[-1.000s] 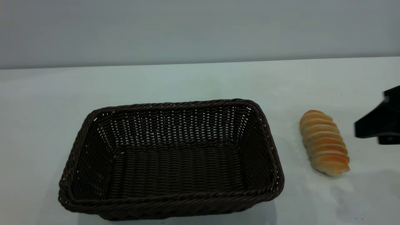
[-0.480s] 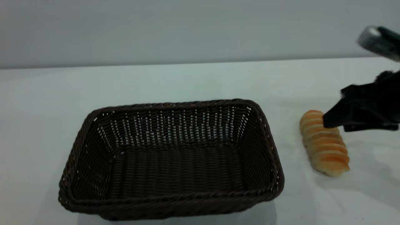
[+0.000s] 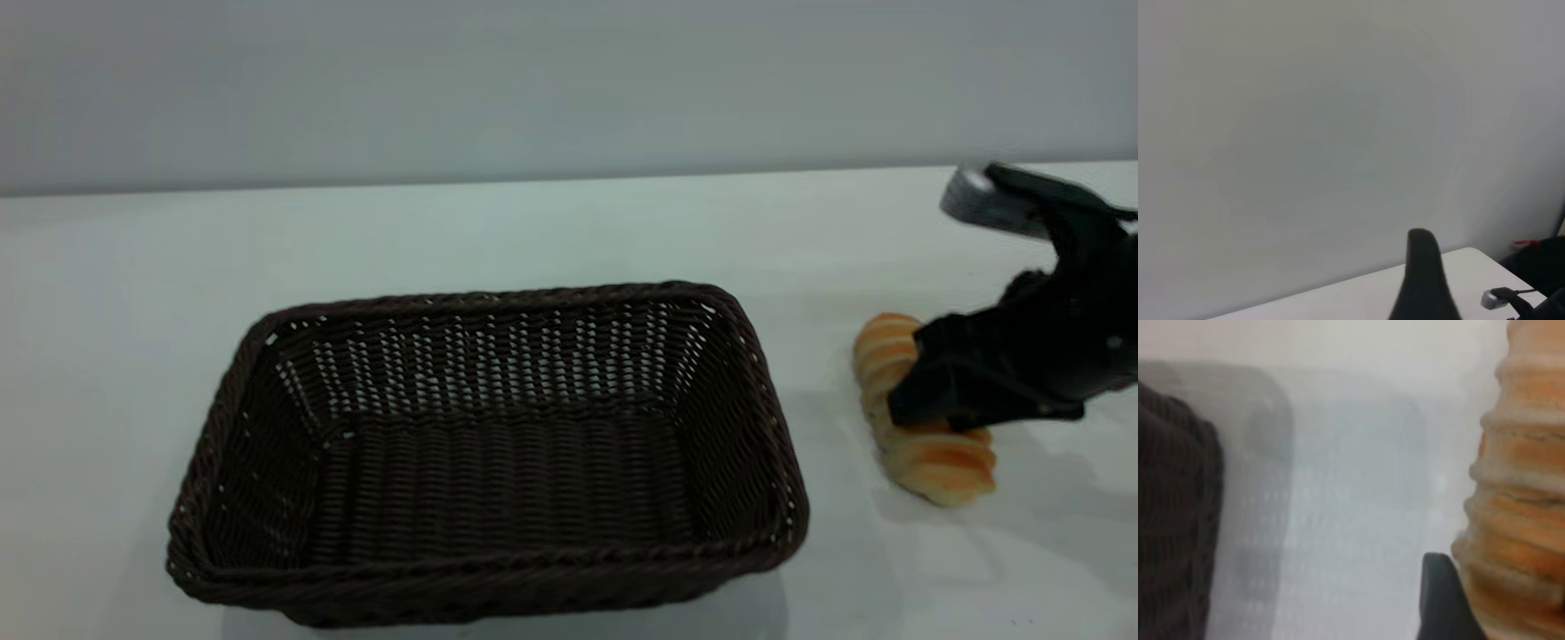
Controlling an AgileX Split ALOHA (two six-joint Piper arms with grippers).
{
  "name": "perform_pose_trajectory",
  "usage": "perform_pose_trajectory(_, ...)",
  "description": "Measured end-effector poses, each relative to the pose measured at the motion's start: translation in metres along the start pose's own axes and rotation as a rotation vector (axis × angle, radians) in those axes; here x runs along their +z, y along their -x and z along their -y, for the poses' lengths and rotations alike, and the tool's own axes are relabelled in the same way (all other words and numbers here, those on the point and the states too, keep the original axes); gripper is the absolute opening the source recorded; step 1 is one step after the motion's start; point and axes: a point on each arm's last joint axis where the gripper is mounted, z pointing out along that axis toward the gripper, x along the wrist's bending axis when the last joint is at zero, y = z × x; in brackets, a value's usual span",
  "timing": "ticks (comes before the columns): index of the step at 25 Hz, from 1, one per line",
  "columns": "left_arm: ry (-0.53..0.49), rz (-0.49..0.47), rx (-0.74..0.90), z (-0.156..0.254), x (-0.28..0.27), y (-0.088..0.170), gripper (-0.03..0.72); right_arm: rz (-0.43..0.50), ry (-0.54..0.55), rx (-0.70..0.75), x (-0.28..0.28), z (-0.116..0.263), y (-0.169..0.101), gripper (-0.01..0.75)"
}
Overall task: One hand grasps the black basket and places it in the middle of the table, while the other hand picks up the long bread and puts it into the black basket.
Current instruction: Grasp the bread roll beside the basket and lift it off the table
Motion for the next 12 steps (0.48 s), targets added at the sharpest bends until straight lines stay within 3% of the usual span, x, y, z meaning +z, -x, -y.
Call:
perform_pose_trajectory(7, 0.0, 0.001, 0.013, 0.0, -0.001, 0.0, 0.594, 0.018, -0.046, -0.001, 0.016, 0.008, 0.007, 0.397)
perform_pose_trajectory(9, 0.0, 0.001, 0.013, 0.0, -0.001, 0.0, 0.594, 0.036, -0.051, -0.001, 0.016, 0.008, 0.009, 0.33)
perform_pose_trajectory(12, 0.0, 0.001, 0.013, 0.0, -0.001, 0.0, 0.594, 0.064, -0.058, -0.008, 0.016, 0.008, 0.011, 0.121)
